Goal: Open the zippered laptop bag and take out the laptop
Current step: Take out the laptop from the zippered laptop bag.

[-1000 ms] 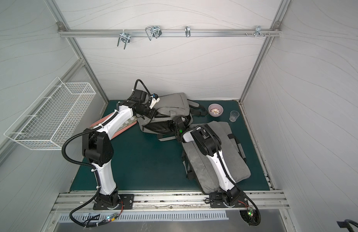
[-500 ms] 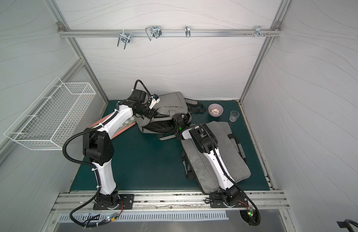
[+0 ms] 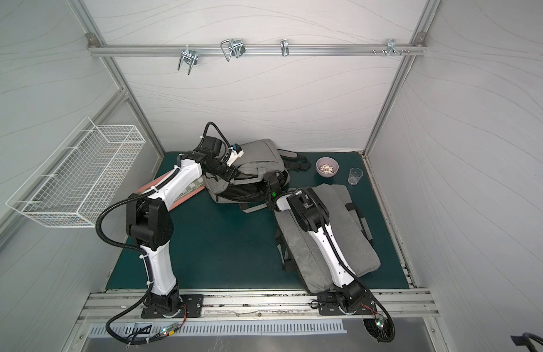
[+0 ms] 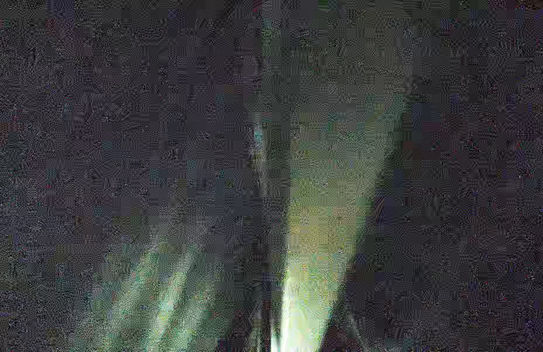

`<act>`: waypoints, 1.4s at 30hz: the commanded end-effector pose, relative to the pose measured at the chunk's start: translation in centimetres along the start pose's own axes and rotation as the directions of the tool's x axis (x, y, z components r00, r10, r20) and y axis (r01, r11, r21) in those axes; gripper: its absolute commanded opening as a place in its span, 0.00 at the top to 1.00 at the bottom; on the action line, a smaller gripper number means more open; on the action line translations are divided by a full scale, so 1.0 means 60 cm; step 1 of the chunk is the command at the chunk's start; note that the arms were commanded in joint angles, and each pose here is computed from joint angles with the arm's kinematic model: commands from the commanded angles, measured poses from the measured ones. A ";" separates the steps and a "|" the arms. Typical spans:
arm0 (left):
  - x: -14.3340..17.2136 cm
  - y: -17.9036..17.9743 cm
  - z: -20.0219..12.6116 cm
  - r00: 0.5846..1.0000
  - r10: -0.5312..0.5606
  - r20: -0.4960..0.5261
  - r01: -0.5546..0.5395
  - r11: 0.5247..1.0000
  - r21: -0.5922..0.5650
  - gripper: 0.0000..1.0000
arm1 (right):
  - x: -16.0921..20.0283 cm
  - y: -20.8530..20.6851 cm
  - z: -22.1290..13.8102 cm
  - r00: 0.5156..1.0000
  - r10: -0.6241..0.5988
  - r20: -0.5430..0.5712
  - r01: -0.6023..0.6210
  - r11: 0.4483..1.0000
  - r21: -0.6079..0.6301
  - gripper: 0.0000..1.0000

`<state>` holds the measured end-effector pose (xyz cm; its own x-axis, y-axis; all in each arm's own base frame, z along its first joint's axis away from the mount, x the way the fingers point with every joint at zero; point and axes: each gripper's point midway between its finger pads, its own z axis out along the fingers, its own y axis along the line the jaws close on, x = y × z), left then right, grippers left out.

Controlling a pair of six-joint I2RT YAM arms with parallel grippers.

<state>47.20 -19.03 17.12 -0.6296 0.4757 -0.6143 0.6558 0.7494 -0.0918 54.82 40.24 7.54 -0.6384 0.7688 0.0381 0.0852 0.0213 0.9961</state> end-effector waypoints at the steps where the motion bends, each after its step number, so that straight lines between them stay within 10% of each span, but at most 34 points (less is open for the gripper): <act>1: -0.052 -0.023 -0.017 0.994 0.026 0.103 -0.033 0.997 0.065 1.00 | -0.012 0.037 0.001 0.996 -0.043 -0.078 0.035 0.995 -0.096 0.95; 42: -0.058 0.049 0.029 0.994 -0.008 0.108 0.019 0.994 -0.104 1.00 | 0.090 0.171 -0.282 0.964 -0.192 -0.186 0.180 0.980 -0.078 1.00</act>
<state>47.66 -19.28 14.64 -0.7001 0.4345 -0.5666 0.5952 0.7934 -0.1271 39.88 33.46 11.70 -0.7576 0.6503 -0.0558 0.1133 0.2152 0.9700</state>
